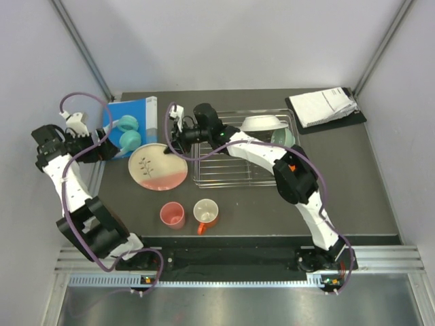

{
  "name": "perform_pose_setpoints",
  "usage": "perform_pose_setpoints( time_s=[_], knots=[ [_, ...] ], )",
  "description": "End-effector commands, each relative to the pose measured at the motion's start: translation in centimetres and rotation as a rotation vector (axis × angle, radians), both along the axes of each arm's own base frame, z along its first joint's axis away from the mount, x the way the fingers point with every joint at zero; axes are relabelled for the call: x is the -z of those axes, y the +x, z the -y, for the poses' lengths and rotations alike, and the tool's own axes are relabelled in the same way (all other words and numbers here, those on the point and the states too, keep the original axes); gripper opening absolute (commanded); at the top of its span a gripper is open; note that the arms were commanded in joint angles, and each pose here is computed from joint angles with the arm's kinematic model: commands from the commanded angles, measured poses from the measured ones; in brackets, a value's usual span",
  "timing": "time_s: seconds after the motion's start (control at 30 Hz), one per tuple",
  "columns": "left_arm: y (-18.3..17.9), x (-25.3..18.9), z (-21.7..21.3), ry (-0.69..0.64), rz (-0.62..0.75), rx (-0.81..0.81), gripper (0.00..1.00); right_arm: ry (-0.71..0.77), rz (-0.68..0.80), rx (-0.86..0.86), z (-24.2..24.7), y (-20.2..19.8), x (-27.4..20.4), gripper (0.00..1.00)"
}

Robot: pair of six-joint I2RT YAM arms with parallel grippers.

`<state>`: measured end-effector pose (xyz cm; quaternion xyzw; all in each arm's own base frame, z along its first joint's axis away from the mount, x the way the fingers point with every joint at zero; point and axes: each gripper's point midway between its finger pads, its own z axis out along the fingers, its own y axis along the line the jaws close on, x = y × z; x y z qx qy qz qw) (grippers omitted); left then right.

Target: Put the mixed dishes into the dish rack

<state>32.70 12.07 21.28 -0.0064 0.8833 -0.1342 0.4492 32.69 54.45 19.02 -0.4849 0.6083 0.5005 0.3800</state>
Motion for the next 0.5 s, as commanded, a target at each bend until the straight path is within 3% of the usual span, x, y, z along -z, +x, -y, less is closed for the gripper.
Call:
perform_pose_setpoints(
  time_s=[0.0, 0.47],
  knots=[
    [-0.6, 0.7, 0.2, -0.078, -0.023, -0.009, 0.99, 0.23, 0.32, -0.001, 1.4, -0.4, -16.0, 0.0],
    [-2.0, 4.3, 1.1, -0.139, -0.111, 0.008, 0.99, 0.208, 0.561, 0.138, 6.9, -1.2, -25.7, 0.0]
  ],
)
